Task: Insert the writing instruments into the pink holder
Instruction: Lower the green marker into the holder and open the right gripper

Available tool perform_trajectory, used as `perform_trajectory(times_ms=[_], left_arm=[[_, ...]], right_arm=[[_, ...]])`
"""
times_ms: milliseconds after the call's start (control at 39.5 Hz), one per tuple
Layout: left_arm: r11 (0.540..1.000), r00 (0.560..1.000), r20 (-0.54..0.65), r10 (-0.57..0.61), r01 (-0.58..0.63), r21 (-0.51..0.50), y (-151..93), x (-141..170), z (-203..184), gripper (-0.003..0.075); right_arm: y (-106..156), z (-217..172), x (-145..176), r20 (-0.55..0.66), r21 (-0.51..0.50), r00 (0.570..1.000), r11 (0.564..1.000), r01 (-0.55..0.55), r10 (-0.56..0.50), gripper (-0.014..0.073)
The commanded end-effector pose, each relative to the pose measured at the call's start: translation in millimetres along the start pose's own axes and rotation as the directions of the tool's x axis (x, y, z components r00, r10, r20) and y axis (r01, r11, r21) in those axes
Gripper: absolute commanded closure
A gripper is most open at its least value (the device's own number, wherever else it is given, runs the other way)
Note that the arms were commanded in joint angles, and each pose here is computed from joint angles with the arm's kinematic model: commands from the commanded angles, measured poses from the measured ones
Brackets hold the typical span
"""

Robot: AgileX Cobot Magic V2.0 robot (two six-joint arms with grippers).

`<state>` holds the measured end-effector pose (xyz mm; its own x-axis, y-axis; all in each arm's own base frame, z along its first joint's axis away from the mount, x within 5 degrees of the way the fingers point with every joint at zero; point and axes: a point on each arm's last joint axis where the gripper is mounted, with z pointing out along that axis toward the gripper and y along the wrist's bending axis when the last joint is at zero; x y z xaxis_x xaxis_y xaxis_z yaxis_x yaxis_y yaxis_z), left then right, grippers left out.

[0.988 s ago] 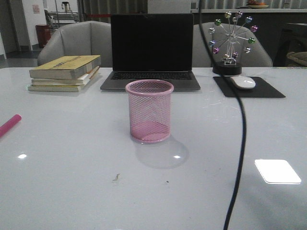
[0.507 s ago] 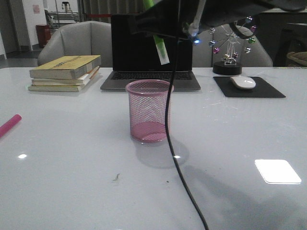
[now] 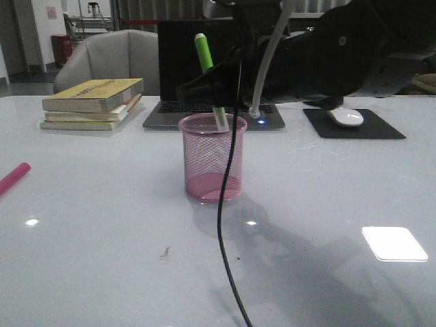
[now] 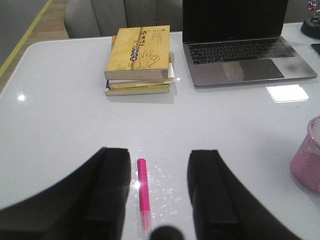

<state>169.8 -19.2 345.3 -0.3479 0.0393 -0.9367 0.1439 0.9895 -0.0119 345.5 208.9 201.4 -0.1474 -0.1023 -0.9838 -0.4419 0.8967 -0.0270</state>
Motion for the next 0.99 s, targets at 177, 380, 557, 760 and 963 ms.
perform_trajectory(times_ms=[177,380,557,760,963], left_arm=[[1.000,0.994,0.113,-0.007,0.008,-0.013,1.1,-18.5,-5.4,0.0365],[1.000,0.994,0.113,-0.007,0.008,-0.013,1.1,-18.5,-5.4,0.0365],[1.000,0.994,0.113,-0.007,0.008,-0.013,1.1,-18.5,-5.4,0.0365],[1.000,0.994,0.113,-0.007,0.008,-0.013,1.1,-18.5,-5.4,0.0365],[1.000,0.994,0.113,-0.007,0.008,-0.013,1.1,-18.5,-5.4,0.0365]], right_arm=[[2.9,-6.7,-35.9,0.171,-0.031,0.984,0.997,0.065,-0.059,0.0281],[3.0,-6.6,-35.3,0.164,-0.032,0.985,0.997,0.065,-0.059,0.0286],[-5.7,-25.1,-64.7,0.149,0.015,0.985,0.997,0.082,-0.083,0.0286],[-44.7,-86.9,-130.3,0.159,0.138,0.979,0.985,0.104,-0.125,0.0286],[-81.4,-135.2,-156.7,0.117,0.202,0.984,0.973,0.111,-0.137,0.0286]])
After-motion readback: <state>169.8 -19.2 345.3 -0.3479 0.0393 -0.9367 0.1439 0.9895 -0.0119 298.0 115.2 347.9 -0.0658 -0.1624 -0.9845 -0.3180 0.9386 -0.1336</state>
